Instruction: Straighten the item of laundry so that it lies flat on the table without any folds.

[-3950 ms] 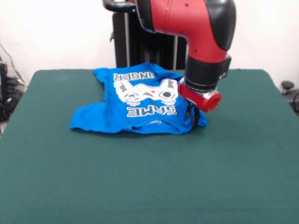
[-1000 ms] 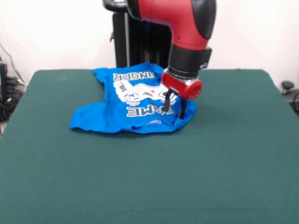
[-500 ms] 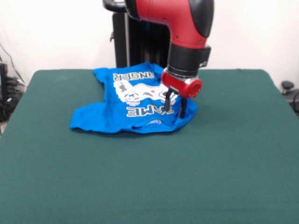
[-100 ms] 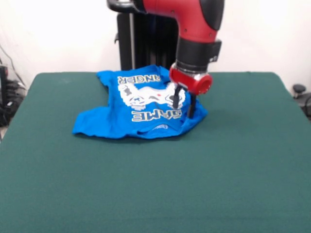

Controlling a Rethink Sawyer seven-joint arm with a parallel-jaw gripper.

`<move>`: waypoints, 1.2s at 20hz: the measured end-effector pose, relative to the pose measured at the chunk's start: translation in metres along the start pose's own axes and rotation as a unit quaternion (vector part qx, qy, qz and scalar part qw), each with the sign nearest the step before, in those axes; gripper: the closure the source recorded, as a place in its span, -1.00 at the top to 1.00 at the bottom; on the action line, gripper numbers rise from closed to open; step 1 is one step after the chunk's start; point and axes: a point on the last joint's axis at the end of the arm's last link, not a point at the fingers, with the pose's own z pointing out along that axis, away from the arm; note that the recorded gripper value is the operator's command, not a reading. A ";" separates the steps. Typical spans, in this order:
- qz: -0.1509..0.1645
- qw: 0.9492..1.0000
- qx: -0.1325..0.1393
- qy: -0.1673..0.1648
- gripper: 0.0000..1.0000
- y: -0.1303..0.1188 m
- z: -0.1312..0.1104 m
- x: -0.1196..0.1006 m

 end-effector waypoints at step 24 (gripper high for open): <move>0.004 1.000 -0.009 -0.002 1.00 -0.003 -0.001 0.004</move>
